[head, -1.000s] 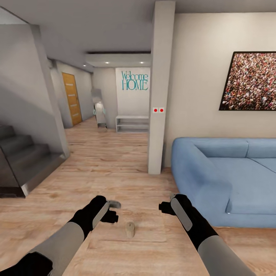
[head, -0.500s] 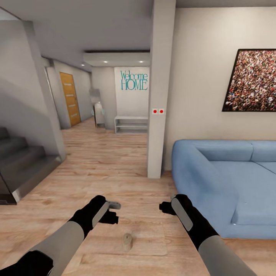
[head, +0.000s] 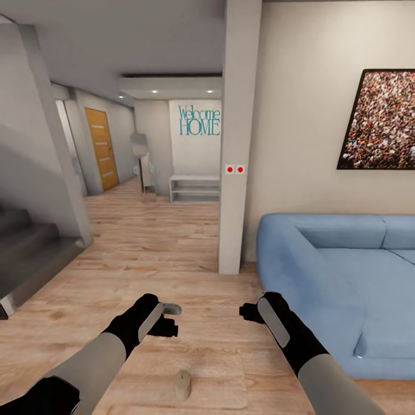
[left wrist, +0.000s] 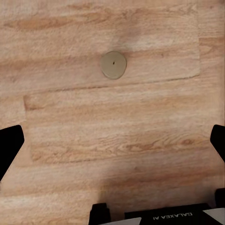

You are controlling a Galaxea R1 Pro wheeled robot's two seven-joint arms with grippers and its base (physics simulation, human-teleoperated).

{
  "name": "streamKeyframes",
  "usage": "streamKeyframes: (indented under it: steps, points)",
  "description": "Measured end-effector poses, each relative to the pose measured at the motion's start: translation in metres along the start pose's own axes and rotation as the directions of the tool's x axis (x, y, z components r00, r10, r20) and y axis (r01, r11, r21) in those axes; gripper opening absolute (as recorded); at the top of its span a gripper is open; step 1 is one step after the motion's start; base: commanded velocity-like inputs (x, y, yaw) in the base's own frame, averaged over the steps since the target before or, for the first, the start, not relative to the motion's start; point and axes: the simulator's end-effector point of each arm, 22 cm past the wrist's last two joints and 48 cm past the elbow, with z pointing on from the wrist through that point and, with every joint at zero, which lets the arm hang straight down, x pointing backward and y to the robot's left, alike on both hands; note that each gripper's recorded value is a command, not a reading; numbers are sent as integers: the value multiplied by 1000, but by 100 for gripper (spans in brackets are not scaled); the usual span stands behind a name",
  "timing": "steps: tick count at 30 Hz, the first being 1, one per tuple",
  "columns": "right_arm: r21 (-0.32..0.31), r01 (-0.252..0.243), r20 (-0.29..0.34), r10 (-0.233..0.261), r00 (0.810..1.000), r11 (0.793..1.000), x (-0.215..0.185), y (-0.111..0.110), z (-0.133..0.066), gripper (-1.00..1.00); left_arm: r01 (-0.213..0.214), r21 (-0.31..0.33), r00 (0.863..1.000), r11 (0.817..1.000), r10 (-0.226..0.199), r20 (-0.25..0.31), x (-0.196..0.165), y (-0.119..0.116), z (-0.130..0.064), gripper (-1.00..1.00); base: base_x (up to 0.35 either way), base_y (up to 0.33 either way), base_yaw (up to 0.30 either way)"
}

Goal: Place each of the two pumpkins and all three candles from the living room inside a cabinet in the living room (use any cabinet), then make sure every cabinet is closed, and position the cauldron so it is next to a table in the living room.

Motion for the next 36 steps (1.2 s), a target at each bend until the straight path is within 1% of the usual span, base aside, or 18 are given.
streamKeyframes:
  steps: [16, 21, 28, 36]
  points:
    - [-7, 4, 8, -4, 1000, 1000, -2, 4, -1, 100, 0, 3, 1000, 1000, 0, 0, 0, -1, 0, 100, 242, -1, 0]
    - [-9, 4, 8, -4, 1000, 1000, -2, 5, -1, 100, -1, 1, 1000, 1000, 1, -1, 0, -1, 0, 100, 72, 0, 0]
    - [-9, 2, 9, -2, 1000, 1000, -3, 4, -1, 100, -5, -4, 1000, 1000, 5, -17, 3, -1, 0, 100, 12, 0, 0]
    - [-10, 0, 10, 0, 1000, 1000, 5, 3, 9, 100, -6, -4, 1000, 1000, 5, -20, 8, 0, 12, 100, 1, 0, 0]
